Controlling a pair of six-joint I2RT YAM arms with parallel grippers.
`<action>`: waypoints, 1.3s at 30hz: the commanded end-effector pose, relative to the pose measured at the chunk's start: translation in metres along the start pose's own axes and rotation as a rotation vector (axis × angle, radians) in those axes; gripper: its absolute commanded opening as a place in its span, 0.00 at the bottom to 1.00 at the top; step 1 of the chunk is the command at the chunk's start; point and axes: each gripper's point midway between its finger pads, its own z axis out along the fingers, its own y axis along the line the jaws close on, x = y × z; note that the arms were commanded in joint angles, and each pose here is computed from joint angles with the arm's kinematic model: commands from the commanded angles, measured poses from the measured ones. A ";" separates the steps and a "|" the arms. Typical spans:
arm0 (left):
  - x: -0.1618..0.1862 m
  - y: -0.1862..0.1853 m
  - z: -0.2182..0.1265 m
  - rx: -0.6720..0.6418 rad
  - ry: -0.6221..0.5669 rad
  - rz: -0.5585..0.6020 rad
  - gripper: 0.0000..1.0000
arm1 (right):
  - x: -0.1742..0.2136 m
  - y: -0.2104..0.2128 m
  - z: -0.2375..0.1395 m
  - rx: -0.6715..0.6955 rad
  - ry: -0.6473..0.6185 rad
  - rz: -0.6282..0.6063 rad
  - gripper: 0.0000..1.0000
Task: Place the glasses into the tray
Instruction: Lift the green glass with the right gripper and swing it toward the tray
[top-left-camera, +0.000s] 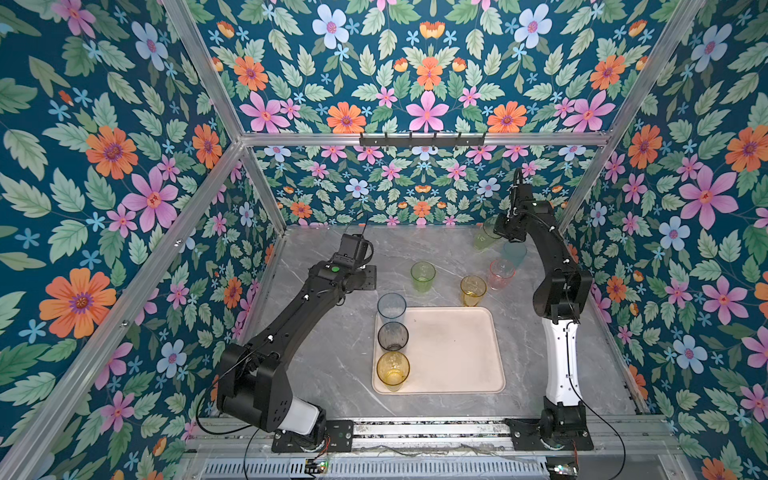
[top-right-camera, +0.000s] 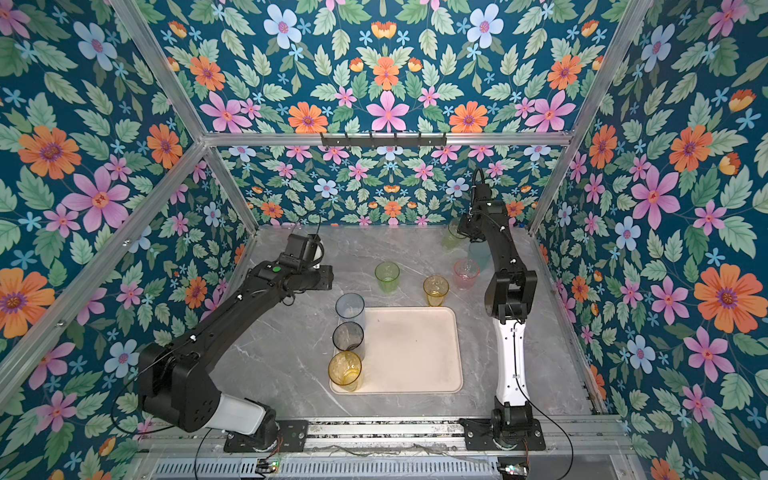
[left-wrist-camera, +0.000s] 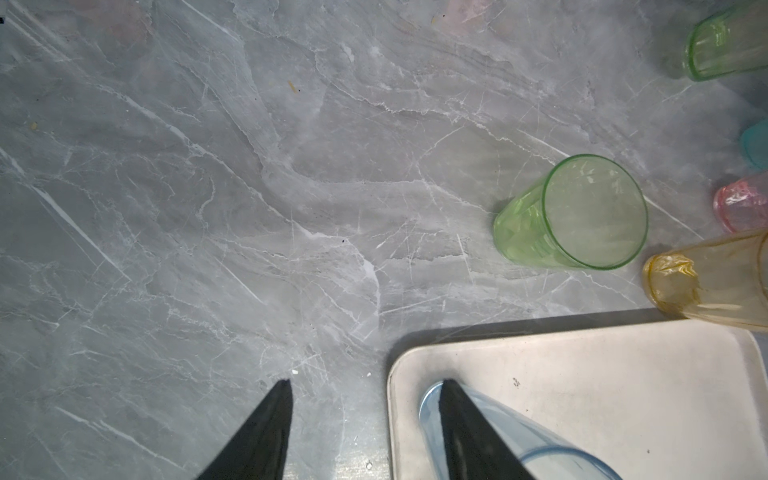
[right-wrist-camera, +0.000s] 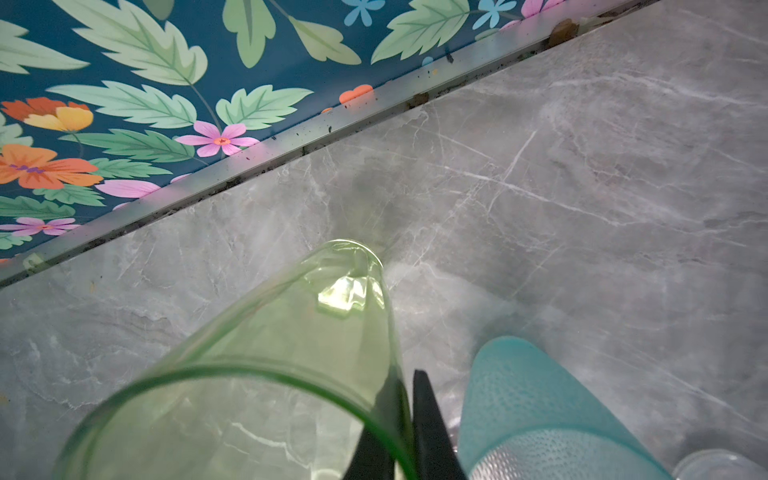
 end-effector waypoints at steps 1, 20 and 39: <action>-0.004 0.001 -0.003 0.003 -0.021 -0.017 0.59 | -0.001 0.007 -0.025 -0.017 -0.004 -0.024 0.00; -0.022 0.040 -0.022 -0.116 -0.160 -0.063 0.60 | 0.033 0.074 -0.150 -0.076 -0.038 -0.228 0.00; -0.011 0.103 -0.012 -0.188 -0.213 -0.244 0.69 | 0.124 0.097 -0.214 -0.030 0.096 -0.386 0.00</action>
